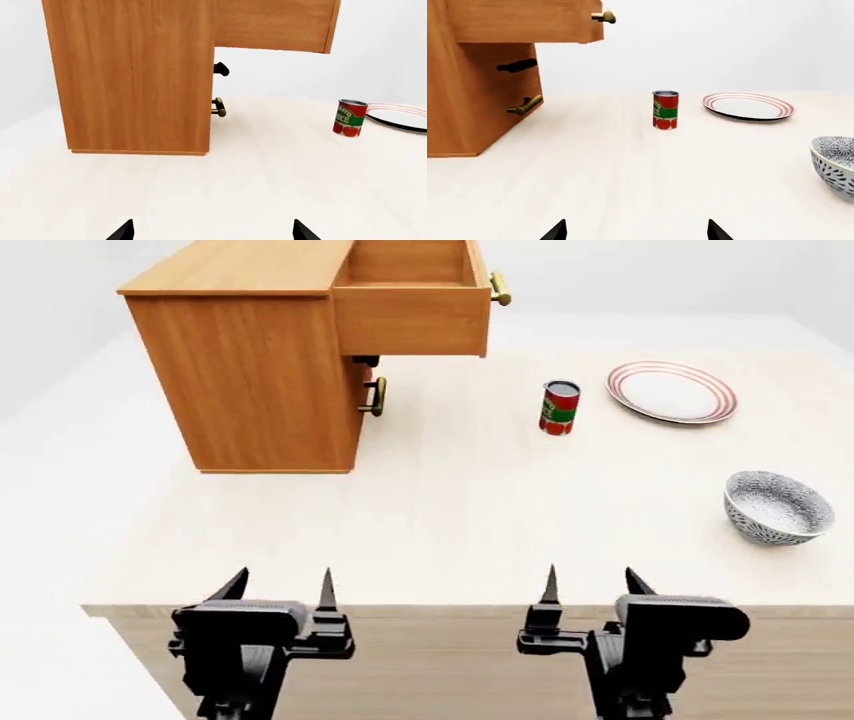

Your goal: Put the bowl in the top drawer of the cabinet.

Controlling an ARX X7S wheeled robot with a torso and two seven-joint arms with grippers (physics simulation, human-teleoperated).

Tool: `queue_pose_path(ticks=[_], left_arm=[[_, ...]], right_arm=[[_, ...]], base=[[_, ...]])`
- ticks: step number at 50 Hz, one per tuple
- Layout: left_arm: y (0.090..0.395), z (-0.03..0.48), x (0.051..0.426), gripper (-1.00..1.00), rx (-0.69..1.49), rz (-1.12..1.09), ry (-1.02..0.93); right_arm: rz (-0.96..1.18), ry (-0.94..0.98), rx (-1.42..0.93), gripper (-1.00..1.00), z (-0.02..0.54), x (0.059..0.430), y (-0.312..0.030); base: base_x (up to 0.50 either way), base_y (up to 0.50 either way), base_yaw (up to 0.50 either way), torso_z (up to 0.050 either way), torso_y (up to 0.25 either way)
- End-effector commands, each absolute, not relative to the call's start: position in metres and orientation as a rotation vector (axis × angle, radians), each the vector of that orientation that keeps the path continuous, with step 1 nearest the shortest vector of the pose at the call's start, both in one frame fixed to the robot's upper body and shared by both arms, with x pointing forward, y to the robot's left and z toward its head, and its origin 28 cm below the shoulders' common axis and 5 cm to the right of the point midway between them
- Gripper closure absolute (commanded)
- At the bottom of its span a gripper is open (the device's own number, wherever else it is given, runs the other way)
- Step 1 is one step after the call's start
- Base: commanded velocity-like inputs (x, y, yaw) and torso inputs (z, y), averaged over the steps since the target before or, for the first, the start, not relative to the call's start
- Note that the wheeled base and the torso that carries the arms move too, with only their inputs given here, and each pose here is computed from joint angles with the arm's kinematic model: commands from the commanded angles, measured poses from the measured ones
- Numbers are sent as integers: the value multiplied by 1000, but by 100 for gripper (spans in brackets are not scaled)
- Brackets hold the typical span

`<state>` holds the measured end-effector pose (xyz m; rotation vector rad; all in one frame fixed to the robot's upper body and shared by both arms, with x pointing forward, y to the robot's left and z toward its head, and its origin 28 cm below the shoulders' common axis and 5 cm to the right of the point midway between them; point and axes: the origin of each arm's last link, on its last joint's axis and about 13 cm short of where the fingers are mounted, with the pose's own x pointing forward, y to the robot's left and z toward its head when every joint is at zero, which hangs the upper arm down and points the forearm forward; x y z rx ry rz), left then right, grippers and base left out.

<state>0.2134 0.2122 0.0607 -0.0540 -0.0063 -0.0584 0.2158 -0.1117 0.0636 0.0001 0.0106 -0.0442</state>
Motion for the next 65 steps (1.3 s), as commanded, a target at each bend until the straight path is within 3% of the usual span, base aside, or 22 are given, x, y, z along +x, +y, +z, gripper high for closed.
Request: queue_pose_path(ticks=[1, 13, 29, 56, 65], left_arm=[[213, 118, 211, -100, -76, -178, -75], [225, 190, 214, -100, -109, -328, -180], [251, 266, 209, -100, -105, -298, -325], [264, 303, 188, -100, -76, -308, -384], [269, 316, 179, -100, -78, -319, -390]], right_arm=[[1, -60, -69, -100, 134, 220, -117], [88, -102, -121, -100, 221, 221, -134], [39, -175, -219, -100, 303, 224, -168], [69, -213, -325, -100, 387, 299, -190], [82, -223, -347, -100, 416, 307, -201]], base=[[0, 0, 0, 0, 0], [0, 0, 0, 0, 0], [0, 0, 0, 0, 0], [91, 0, 0, 0, 0], [147, 0, 0, 0, 0]])
